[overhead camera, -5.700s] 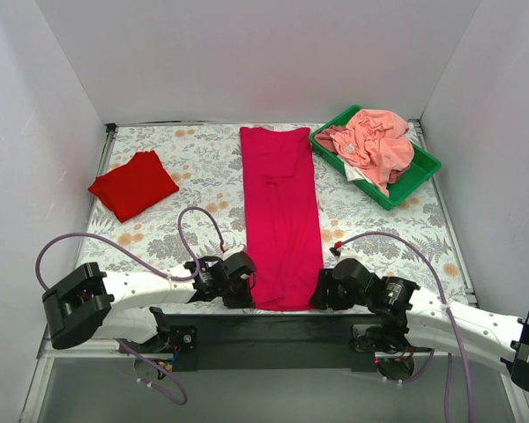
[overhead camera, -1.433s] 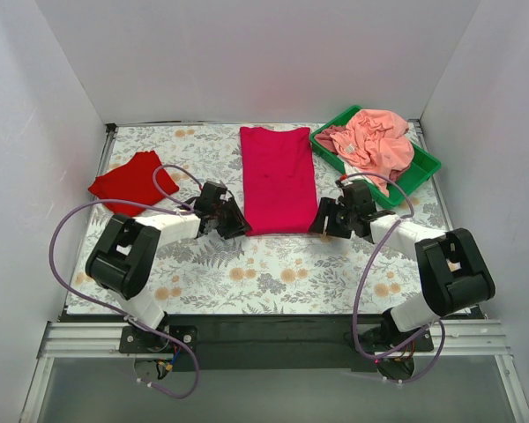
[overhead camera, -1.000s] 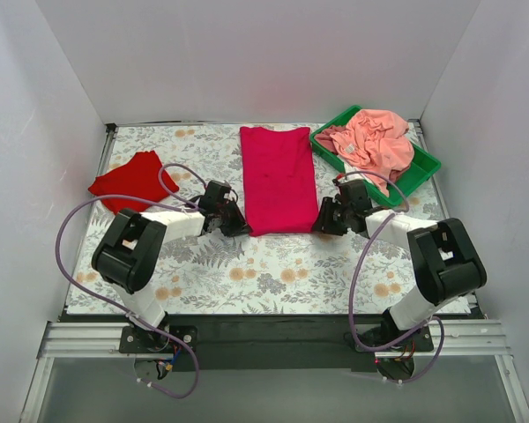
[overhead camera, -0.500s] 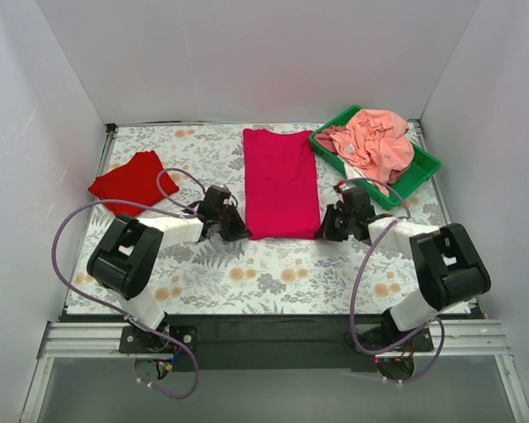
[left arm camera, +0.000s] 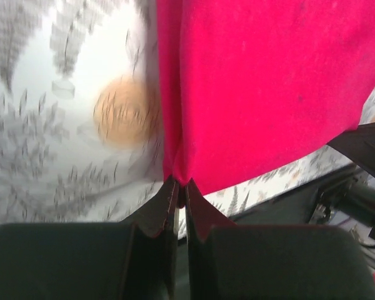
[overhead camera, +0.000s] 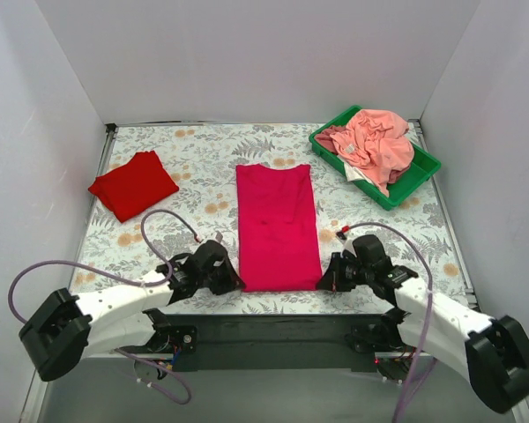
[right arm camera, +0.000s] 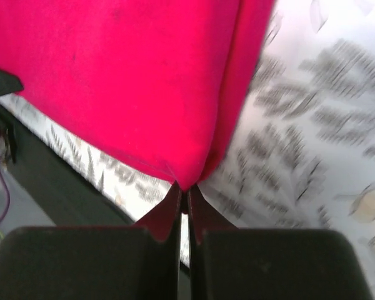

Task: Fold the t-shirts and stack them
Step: Fold the tshirt

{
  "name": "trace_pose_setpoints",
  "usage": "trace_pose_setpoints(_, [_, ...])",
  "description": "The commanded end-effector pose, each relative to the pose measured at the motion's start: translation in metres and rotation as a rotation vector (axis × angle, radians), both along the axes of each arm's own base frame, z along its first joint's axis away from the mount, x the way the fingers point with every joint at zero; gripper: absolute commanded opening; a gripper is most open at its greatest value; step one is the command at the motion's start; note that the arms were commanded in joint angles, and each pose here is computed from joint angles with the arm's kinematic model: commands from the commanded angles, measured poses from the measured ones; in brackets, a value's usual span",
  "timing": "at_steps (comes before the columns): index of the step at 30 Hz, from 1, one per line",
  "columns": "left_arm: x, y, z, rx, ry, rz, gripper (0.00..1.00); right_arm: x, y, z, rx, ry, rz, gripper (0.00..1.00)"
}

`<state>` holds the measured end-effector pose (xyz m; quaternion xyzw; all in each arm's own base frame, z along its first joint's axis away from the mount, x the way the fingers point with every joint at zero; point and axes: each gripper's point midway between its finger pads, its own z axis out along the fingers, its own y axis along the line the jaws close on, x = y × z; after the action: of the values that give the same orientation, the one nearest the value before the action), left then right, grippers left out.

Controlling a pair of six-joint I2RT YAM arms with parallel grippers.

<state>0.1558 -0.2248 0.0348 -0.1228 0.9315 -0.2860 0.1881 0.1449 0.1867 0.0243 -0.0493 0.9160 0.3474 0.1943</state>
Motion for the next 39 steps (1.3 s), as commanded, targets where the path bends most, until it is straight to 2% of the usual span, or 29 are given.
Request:
trace_pose_setpoints(1, [-0.032,0.022,-0.010,0.053,0.058,0.073,0.00,-0.037,-0.006,-0.007,0.007,0.102,-0.033,0.01])
trace_pose_setpoints(3, [-0.043,0.027,-0.012,0.059,0.076,0.085,0.00,-0.044,-0.004,0.000,0.047,0.070,-0.026,0.01])
trace_pose_setpoints(8, [-0.062,0.011,-0.001,0.019,0.077,-0.018,0.00,-0.062,0.005,0.006,0.122,0.087,-0.016,0.01])
trace_pose_setpoints(13, [-0.074,-0.004,0.005,0.026,0.080,-0.074,0.00,-0.075,0.009,0.000,0.126,0.106,-0.012,0.01])
trace_pose_setpoints(19, [-0.077,-0.006,0.007,0.022,0.080,-0.067,0.00,-0.079,0.009,-0.004,0.111,0.115,-0.018,0.01])
trace_pose_setpoints(32, [-0.052,-0.001,0.051,0.020,-0.066,-0.019,0.00,-0.047,0.010,0.055,0.057,-0.070,-0.022,0.01])
trace_pose_setpoints(39, [-0.013,0.009,0.086,0.056,-0.226,0.134,0.00,-0.016,0.012,0.093,0.023,-0.210,-0.065,0.01])
